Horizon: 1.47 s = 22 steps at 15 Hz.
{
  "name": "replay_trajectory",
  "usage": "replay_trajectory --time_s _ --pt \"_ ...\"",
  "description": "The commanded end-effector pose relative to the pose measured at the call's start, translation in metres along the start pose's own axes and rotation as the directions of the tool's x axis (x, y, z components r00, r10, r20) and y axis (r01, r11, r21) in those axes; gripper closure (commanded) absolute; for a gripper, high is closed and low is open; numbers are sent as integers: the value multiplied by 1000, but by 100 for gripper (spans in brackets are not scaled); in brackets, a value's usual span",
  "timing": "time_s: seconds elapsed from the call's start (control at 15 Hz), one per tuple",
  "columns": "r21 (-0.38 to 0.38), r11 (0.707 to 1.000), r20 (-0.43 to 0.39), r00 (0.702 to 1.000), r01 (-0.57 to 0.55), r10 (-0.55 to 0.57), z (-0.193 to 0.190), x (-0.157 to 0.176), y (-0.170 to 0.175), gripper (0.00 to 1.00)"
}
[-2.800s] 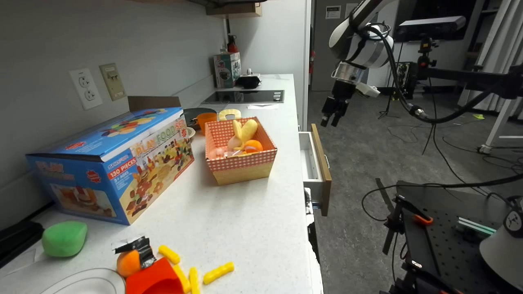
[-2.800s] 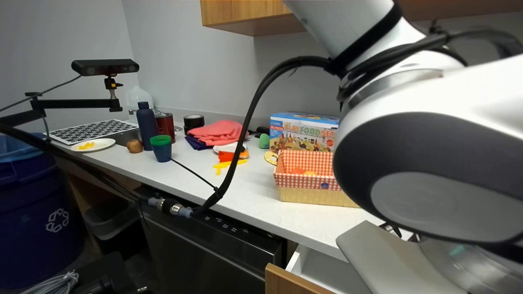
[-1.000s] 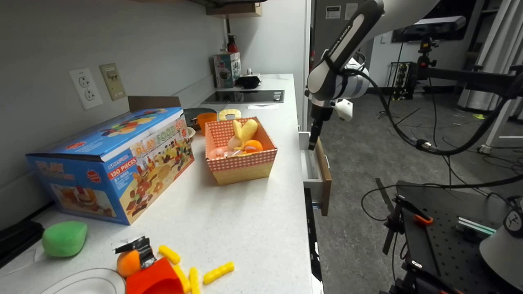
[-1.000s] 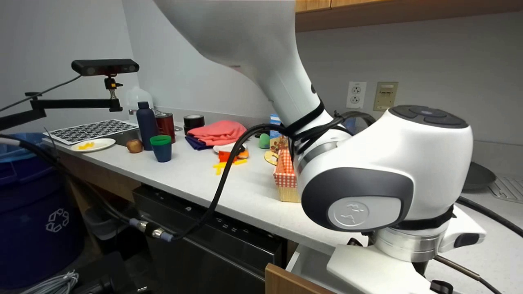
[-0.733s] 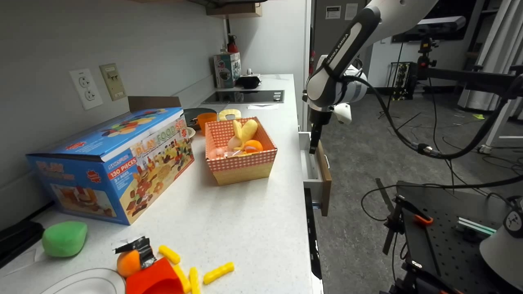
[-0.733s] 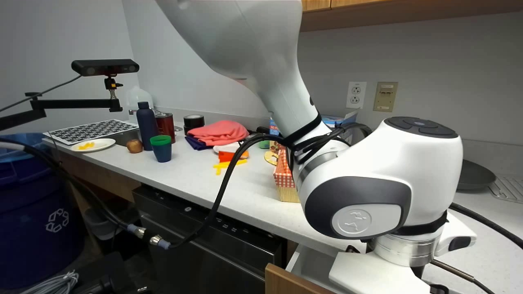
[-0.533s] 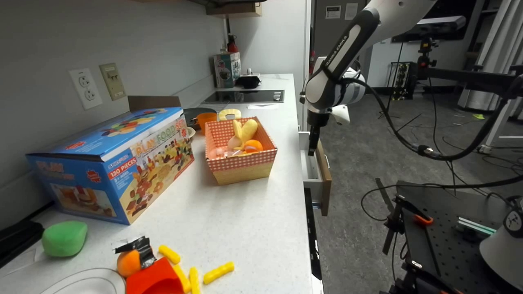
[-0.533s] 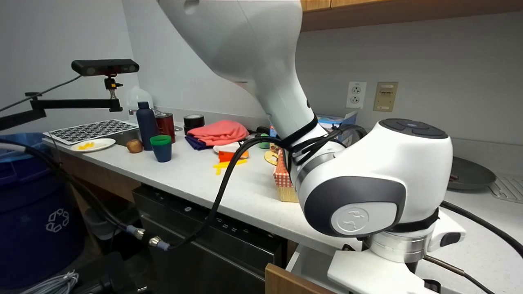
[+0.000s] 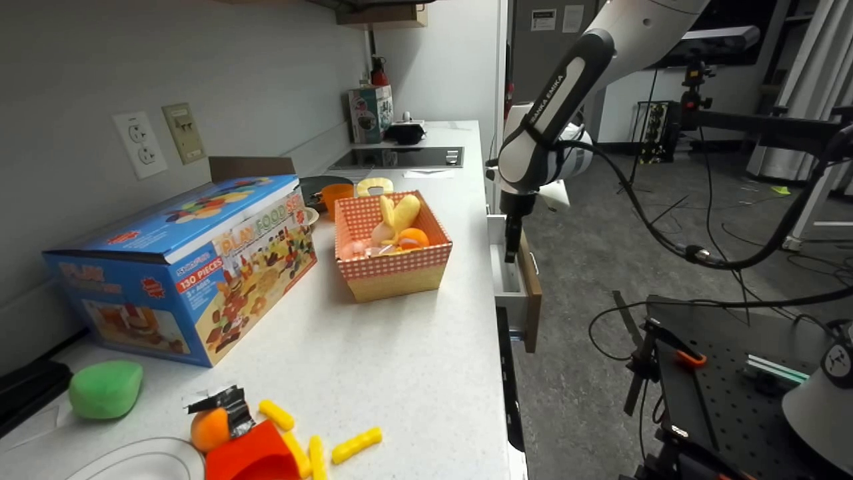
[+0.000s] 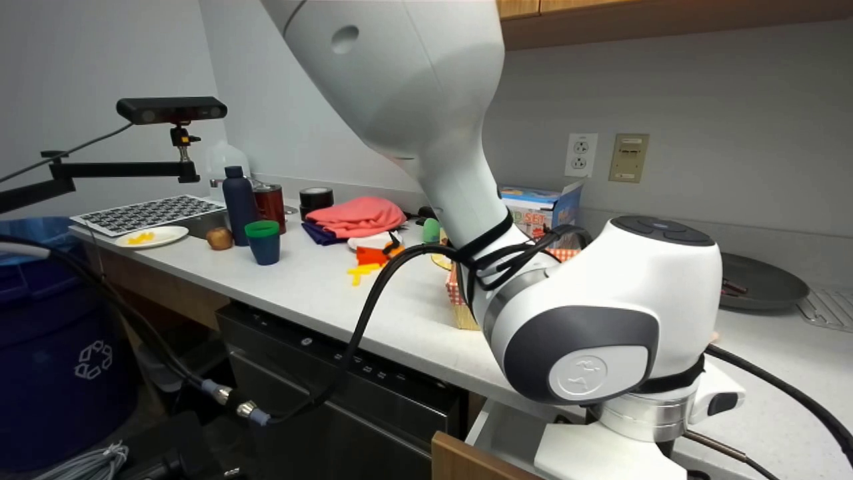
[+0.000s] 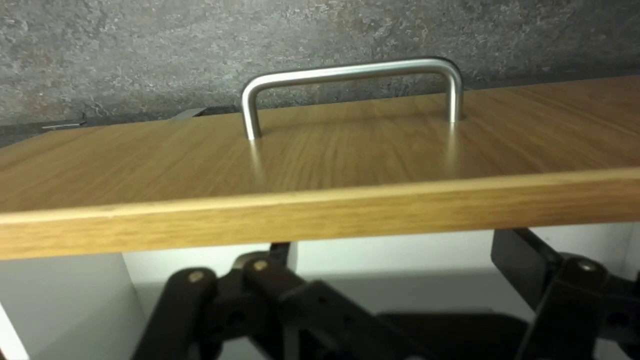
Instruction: Pick up the plush toy from the counter and put it in the drawer and close it
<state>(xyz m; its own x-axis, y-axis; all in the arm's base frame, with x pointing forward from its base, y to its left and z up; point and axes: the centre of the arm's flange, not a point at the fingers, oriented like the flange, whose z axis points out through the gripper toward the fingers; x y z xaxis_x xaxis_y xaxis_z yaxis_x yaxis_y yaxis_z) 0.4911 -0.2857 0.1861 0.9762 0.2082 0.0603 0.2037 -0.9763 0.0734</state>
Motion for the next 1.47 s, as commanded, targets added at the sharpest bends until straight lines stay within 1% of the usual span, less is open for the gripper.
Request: replay_trajectory --time_s 0.0,0.2,0.33,0.53,0.73,1.0,1.2,1.4 --pt "-32 999 65 997 -39 41 7 -10 21 0" --pt "-60 995 150 984 -86 94 10 -32 33 0" --pt "-79 990 212 968 -117 131 18 -50 45 0" --pt "-95 980 298 935 -173 194 31 -77 62 0" --pt "-95 968 364 897 -231 250 43 -103 75 0" --pt "-95 952 408 862 -289 302 46 -119 85 0" --pt "-101 952 409 860 -290 305 45 -116 87 0" --pt "-100 955 388 873 -278 295 37 -110 83 0"
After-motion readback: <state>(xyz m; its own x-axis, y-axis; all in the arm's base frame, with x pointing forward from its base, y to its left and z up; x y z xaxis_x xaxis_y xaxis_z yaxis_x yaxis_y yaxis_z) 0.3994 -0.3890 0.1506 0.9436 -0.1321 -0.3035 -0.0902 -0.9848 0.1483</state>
